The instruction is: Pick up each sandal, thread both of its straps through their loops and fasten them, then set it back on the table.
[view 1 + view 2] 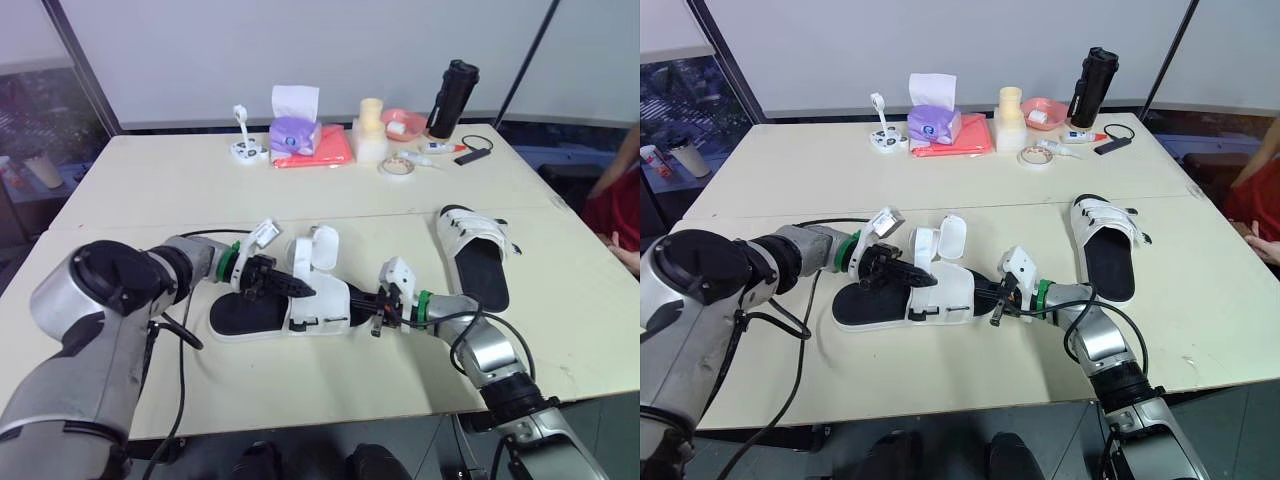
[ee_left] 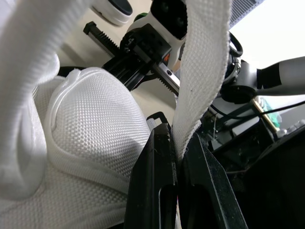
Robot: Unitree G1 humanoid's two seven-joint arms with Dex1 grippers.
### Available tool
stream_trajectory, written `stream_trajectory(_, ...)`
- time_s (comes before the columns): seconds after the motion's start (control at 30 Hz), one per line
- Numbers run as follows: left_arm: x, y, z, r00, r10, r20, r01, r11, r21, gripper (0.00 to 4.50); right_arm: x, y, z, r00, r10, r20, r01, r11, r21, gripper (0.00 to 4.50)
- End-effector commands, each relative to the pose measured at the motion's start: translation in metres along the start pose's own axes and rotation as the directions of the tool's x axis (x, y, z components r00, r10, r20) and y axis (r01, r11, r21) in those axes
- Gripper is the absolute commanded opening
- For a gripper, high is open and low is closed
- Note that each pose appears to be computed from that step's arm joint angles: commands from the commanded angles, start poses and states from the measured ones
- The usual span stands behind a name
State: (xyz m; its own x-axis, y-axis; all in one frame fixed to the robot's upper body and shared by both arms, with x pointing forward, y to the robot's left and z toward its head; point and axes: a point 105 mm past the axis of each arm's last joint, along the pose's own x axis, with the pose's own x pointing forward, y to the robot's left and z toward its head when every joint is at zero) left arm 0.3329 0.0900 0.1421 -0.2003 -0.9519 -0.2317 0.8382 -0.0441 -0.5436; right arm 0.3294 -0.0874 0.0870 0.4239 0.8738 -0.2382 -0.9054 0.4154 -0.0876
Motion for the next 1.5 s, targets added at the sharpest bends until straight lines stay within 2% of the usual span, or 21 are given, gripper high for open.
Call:
stream_trajectory(0.03,0.005,-0.005,0.009,0.999,-0.033,0.015,0.033,0.999,0.036,0.06,-0.001,0.001,-0.035,0.993,-0.033,-0.117,0.041,0.997,0.067,0.0)
stream_trajectory(0.2,-0.001,-0.016,0.039,0.991,-0.048,0.127,0.05,0.999,-0.017,0.06,-0.002,0.001,-0.036,0.992,-0.036,-0.118,0.044,0.997,0.07,0.0)
stream_trajectory(0.37,-0.008,-0.019,0.043,0.988,-0.039,0.152,0.044,0.999,-0.03,0.06,-0.002,0.001,-0.037,0.992,-0.035,-0.12,0.044,0.996,0.073,0.0)
stream_trajectory(0.83,0.011,-0.008,0.02,0.997,-0.055,0.045,0.052,0.996,0.071,0.06,-0.001,0.002,-0.037,0.993,-0.033,-0.117,0.042,0.996,0.075,0.0)
stream_trajectory(1.5,-0.001,-0.004,0.016,0.999,-0.016,0.047,0.008,0.987,0.161,0.06,0.003,0.002,-0.036,0.994,-0.03,-0.108,0.039,0.996,0.082,0.0)
